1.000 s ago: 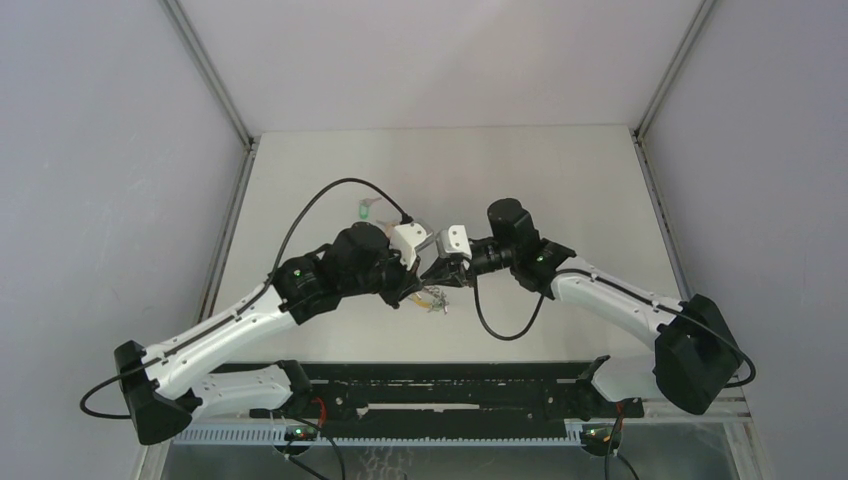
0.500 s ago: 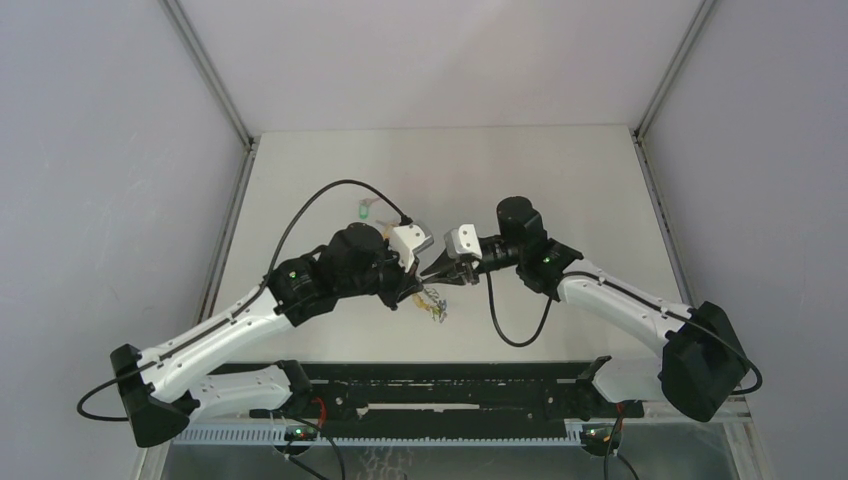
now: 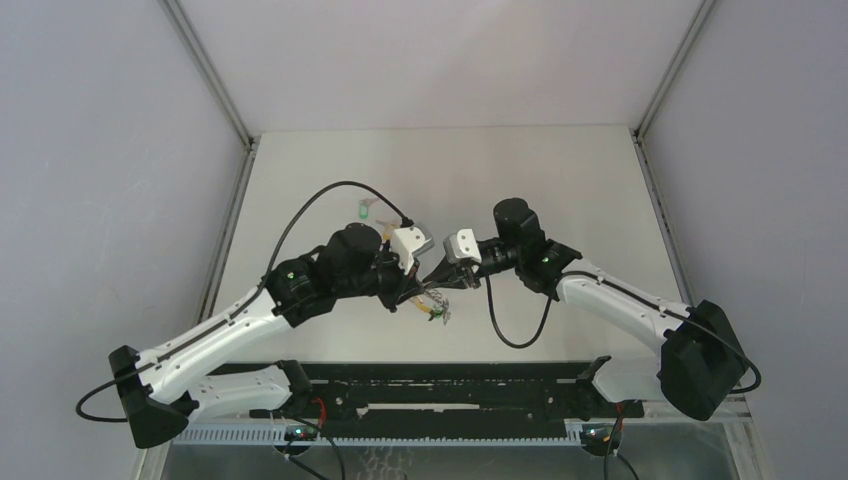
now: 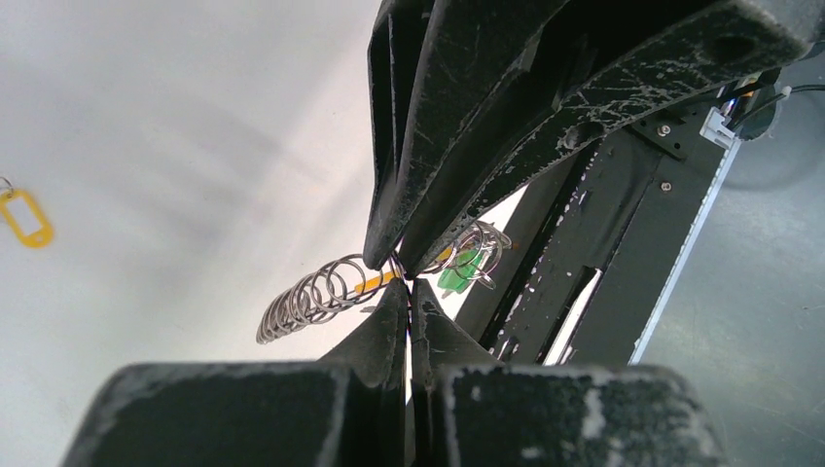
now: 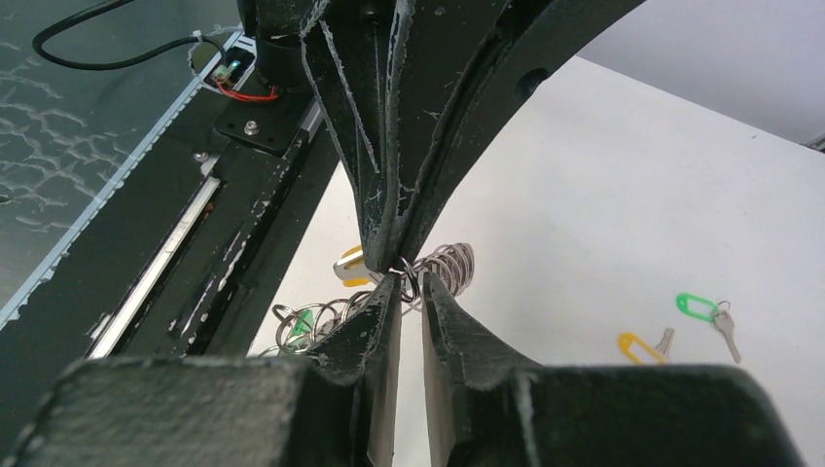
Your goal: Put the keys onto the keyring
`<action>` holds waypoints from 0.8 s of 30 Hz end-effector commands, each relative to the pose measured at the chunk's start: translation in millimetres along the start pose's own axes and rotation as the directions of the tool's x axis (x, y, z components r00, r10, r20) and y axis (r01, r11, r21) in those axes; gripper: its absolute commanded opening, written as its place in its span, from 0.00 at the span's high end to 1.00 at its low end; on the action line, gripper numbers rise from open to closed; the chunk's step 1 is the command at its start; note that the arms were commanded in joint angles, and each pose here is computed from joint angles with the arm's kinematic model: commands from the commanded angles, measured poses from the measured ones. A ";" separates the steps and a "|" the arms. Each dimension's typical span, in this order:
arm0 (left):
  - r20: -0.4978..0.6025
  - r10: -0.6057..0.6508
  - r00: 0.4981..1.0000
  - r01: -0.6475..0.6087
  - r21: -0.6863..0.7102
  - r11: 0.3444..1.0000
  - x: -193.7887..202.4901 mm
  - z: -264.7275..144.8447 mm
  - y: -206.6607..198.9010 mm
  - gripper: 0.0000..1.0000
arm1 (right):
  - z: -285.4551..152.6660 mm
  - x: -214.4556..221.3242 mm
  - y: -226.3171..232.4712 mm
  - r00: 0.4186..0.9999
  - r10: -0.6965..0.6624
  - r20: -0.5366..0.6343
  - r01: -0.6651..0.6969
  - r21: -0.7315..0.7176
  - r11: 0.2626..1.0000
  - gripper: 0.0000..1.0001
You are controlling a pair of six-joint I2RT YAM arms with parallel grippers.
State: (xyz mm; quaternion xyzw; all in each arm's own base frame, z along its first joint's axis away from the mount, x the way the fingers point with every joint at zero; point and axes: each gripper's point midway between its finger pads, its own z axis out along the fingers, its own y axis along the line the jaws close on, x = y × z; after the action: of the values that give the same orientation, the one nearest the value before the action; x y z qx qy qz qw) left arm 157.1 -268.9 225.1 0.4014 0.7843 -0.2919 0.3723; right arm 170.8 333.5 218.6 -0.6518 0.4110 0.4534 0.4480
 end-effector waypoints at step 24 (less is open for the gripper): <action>0.387 -0.011 0.922 0.063 -0.120 0.991 -46.7 -42.0 16.7 0.58 | -28.4 -49.4 -19.6 0.989 -0.087 0.118 0.072 0.130 0.989 1.00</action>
State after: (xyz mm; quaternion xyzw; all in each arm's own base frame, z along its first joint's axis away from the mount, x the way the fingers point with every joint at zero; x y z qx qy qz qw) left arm 168.4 -255.3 254.9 0.3590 0.7567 -0.2917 0.4620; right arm 180.4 322.2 238.4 -0.6249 0.4196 0.4519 0.4788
